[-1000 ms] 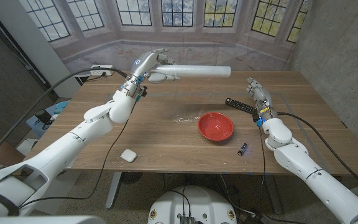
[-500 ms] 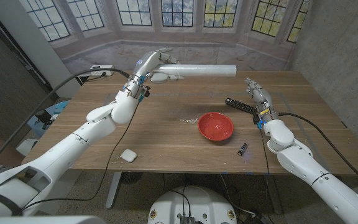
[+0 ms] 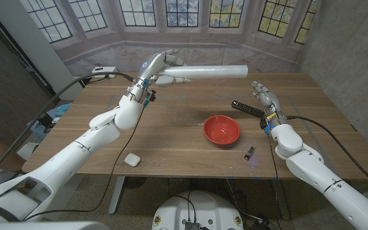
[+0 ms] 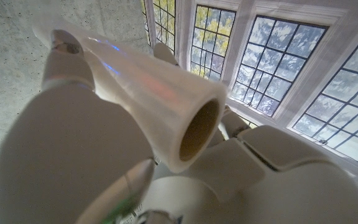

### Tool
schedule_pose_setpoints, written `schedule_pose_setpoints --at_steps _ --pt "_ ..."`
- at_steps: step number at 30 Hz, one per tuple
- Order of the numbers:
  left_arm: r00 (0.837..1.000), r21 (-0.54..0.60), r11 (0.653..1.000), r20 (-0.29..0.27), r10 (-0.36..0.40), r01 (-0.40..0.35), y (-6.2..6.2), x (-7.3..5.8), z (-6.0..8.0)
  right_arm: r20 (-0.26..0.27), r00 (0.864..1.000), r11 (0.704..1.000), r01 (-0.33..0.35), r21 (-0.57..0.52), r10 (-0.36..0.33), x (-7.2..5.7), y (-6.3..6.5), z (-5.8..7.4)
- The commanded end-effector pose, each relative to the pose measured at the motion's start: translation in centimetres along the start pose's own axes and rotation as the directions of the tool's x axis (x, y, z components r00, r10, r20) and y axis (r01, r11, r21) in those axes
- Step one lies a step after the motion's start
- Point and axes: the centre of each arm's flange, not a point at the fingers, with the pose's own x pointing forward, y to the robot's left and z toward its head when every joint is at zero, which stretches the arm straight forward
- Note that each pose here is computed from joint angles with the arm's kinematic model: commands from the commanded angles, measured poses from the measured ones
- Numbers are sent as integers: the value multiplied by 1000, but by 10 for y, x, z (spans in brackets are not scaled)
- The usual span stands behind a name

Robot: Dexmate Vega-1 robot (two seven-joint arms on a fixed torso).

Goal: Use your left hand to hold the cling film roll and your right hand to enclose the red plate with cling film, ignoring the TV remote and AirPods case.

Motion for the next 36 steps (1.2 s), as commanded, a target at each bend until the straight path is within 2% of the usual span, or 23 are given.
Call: schedule_pose_setpoints --at_steps 1,10,20,26,34,36 --pt "1000 -54 998 6 10 -9 -1 -3 15 1 1000 1000 7 -11 -7 -1 1 0" --pt "1000 -96 995 9 3 -2 -6 -2 25 0 1000 1000 17 -7 -17 -5 -3 -1" --pt "1000 -160 987 18 -20 23 -20 -3 36 -2 999 999 35 5 -35 -14 -4 -5" --pt "999 -219 975 30 -41 47 -34 -1 45 -1 999 999 49 10 -49 -20 -5 -6" --pt "994 -304 947 63 -84 99 -60 2 60 0 997 997 72 21 -72 -30 -7 -9" --pt "994 -313 944 67 -91 107 -62 3 61 0 997 997 75 21 -75 -31 -7 -9"
